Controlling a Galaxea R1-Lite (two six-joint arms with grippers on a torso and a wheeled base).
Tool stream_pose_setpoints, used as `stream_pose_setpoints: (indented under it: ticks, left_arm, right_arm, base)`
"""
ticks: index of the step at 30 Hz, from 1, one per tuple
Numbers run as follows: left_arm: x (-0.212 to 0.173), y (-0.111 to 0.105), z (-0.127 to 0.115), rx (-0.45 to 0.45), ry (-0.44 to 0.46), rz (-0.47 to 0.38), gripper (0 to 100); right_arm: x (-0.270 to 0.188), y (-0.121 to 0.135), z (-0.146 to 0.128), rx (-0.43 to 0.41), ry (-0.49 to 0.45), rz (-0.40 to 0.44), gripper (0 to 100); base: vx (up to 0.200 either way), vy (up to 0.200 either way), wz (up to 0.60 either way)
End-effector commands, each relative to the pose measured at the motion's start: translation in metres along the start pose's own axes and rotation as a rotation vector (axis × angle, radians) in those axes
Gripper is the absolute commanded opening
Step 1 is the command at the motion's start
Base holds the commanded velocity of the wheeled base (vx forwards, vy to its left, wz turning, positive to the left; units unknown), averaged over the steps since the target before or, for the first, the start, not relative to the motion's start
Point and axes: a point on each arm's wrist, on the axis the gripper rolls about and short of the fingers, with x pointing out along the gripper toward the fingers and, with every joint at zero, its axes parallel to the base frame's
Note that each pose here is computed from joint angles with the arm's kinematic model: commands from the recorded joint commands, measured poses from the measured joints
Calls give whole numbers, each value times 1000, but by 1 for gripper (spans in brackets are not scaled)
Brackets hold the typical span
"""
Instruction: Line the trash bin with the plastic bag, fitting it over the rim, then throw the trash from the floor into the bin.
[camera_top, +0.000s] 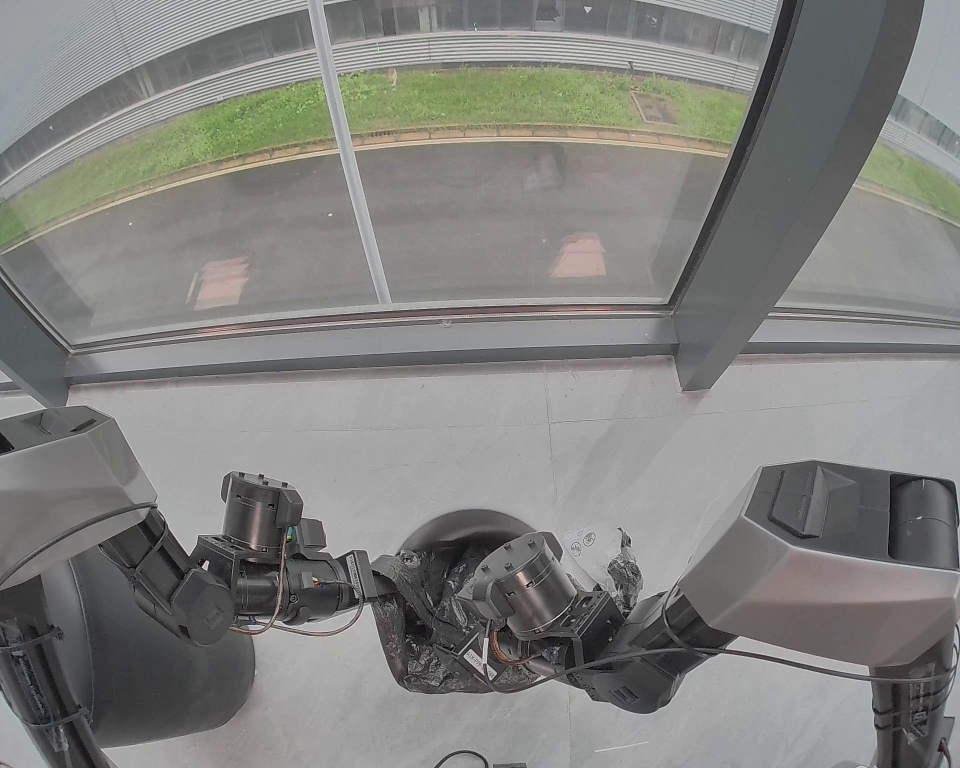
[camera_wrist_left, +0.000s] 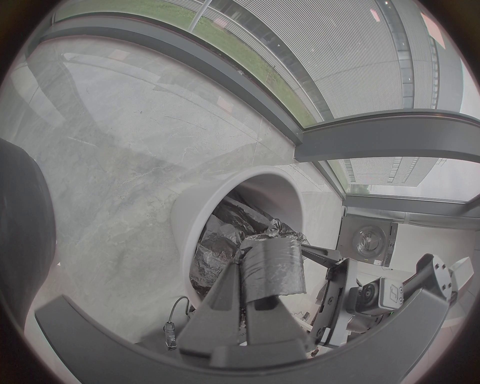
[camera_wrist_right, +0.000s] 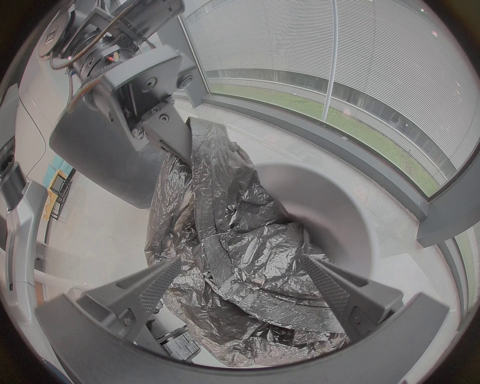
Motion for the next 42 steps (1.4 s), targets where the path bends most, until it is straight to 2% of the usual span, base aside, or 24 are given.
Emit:
stream_pose_setpoints:
  ticks: [1, 9, 19, 35, 39, 42]
  left_arm:
    - [0, 0, 0, 0, -1, -1, 0]
    - [0, -1, 1, 1, -2, -3, 0]
    - [0, -1, 2, 4, -5, -7, 0]
    - [0, -1, 2, 3, -3, -8, 0]
    - [0, -1, 2, 3, -4, -7, 0]
    - [0, -1, 2, 3, -4, -7, 0]
  right_arm:
    - [12, 6, -7, -9, 23, 8, 100]
    - [37, 6, -8, -3, 35, -2, 100]
    - [52, -22, -2, 42, 23, -95, 100]
    - [12, -36, 19, 59, -21, -193, 100]
    - [7, -39, 20, 52, -10, -290, 100]
    - [7, -41, 22, 58, -22, -319, 100]
  base:
    - [0, 0, 0]
    - [0, 0, 0]
    - [0, 0, 0]
    - [0, 0, 0]
    - [0, 0, 0]
    - [0, 0, 0]
